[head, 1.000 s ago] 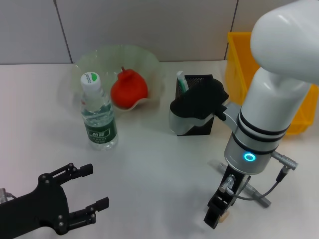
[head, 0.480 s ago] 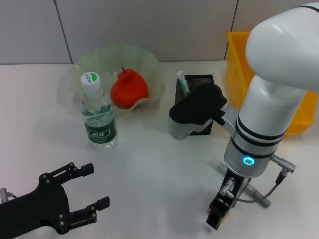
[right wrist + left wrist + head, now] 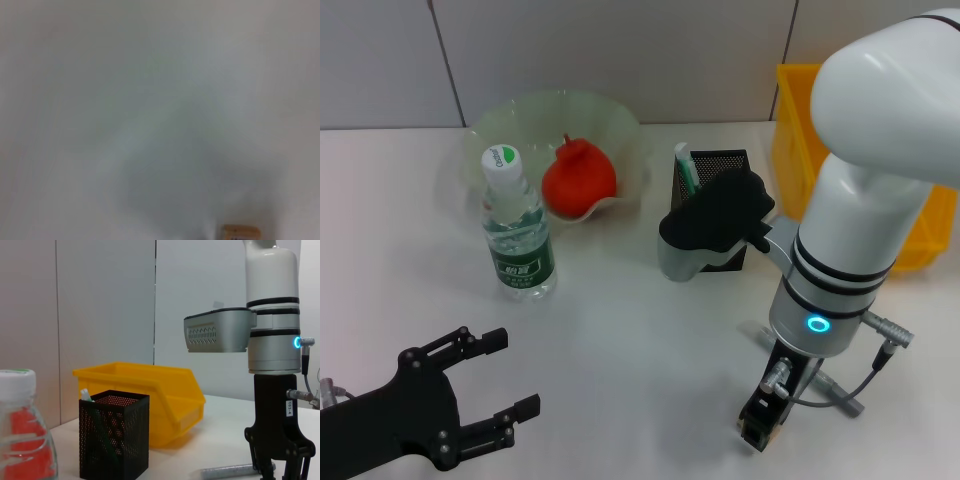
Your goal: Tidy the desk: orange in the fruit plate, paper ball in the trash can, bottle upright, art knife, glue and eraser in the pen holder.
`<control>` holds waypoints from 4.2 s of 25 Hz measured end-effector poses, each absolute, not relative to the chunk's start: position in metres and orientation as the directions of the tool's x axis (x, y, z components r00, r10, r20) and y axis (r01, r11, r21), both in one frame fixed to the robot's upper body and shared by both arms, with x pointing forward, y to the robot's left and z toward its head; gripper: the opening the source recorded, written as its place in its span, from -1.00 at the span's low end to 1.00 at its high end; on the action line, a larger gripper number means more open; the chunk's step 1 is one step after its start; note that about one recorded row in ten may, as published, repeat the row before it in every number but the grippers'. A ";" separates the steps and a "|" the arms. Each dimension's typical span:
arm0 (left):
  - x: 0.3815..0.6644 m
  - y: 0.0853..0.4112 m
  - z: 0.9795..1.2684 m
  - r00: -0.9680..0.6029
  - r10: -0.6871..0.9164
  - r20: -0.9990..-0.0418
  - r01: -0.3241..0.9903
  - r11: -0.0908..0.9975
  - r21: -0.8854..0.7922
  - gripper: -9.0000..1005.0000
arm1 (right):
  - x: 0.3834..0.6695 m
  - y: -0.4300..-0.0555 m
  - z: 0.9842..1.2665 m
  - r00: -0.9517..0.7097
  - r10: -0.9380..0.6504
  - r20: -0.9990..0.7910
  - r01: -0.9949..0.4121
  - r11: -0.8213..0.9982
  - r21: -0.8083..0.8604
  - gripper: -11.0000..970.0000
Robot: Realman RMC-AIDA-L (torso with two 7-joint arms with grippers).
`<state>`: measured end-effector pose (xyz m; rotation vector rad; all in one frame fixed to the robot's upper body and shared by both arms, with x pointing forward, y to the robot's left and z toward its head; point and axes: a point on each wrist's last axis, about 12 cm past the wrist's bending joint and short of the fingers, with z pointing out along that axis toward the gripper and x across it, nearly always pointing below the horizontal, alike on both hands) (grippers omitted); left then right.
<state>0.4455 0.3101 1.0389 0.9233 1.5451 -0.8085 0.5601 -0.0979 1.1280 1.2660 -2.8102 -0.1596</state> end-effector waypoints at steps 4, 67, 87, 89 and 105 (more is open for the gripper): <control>0.446 0.310 1.039 -0.085 0.133 -0.987 0.887 0.461 -0.015 0.59 | 0.561 -0.098 1.128 -0.662 -0.749 0.002 -0.744 0.658 0.115 -0.12; 0.452 0.305 1.040 -0.089 0.108 -0.990 0.876 0.481 -0.027 0.59 | 0.624 -0.134 1.173 -0.489 -0.627 -0.606 -0.671 0.714 -0.198 -0.20; 0.455 0.304 1.042 -0.099 0.097 -0.990 0.876 0.481 -0.040 0.59 | 0.573 -0.140 1.239 -0.475 -0.667 -0.574 -0.716 0.672 -0.188 -0.09; 0.455 0.304 1.042 -0.104 0.097 -0.990 0.875 0.481 -0.045 0.59 | 0.566 -0.143 1.238 -0.514 -0.679 -0.524 -0.722 0.672 -0.164 -0.09; 0.460 0.303 1.041 -0.107 0.113 -0.988 0.871 0.490 -0.038 0.59 | 0.580 -0.156 1.165 -0.681 -0.693 -0.236 -0.706 0.707 -0.040 -0.10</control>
